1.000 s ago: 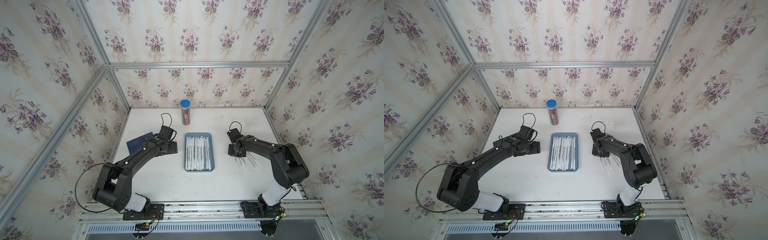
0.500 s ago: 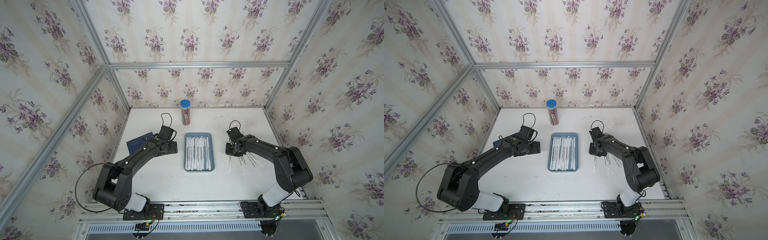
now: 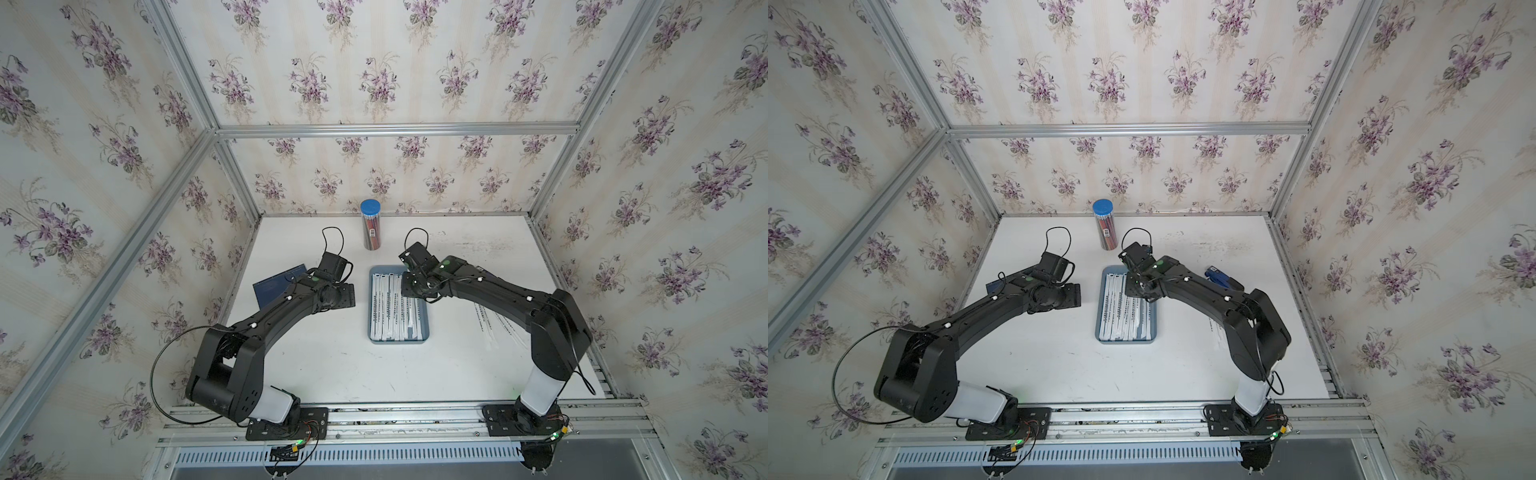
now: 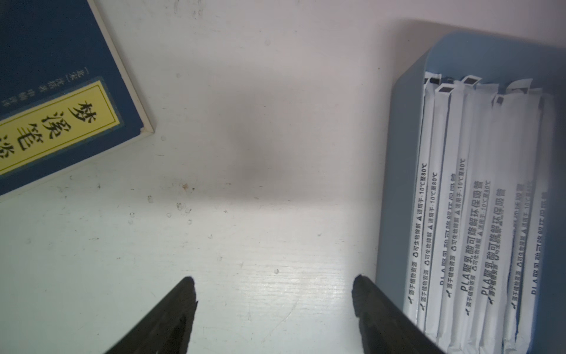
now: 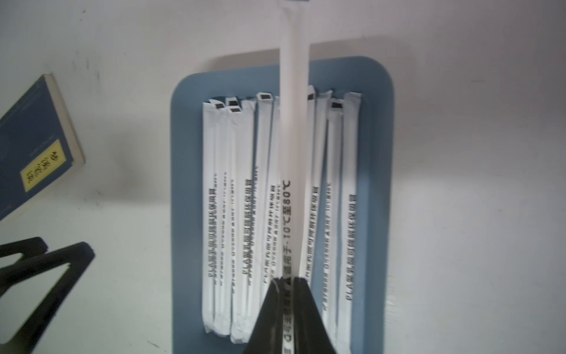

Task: Put the straws into the storage box
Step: Place the straw in the storage box.

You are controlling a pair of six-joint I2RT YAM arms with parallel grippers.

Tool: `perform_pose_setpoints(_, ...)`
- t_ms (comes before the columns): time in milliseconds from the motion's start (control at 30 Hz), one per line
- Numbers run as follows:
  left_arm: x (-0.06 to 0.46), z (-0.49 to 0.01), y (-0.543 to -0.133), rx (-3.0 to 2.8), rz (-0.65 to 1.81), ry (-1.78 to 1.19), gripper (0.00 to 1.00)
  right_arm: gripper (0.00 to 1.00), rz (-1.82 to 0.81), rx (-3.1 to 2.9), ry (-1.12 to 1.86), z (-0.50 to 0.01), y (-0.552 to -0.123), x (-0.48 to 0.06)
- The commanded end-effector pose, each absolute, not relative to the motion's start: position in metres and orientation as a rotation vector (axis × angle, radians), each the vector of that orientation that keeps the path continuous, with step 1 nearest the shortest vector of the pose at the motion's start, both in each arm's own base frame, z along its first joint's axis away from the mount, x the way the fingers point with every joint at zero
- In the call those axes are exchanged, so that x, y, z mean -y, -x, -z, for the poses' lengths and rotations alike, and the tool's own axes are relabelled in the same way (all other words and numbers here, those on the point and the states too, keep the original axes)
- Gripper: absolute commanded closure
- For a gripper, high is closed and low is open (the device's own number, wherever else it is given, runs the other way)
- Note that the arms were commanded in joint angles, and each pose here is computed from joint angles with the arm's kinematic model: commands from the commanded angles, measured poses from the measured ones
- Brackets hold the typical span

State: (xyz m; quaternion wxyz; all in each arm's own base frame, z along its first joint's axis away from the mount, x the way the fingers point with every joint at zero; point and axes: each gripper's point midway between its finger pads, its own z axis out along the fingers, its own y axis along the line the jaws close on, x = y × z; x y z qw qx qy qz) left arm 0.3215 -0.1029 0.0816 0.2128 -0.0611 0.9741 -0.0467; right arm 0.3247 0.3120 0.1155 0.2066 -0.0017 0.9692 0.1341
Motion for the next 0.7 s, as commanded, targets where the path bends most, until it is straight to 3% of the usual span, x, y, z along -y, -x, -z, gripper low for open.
perform_pose_setpoints(0,0.101,-0.083,-0.321,-2.696,0.123,0.162,0.19,0.88,-0.352,-2.723,-0.039,-0.108,-0.326,-0.328)
perform_pose_setpoints(433,0.094,-0.076,-0.32,-2.692,0.138,0.174,0.19,0.88,-0.331,-2.794,0.048,-0.058,-0.319,-0.391)
perform_pose_setpoints(667,0.092,-0.074,-0.321,-2.695,0.141,0.172,0.19,0.88,-0.305,-2.807,0.032,-0.044,-0.316,-0.397)
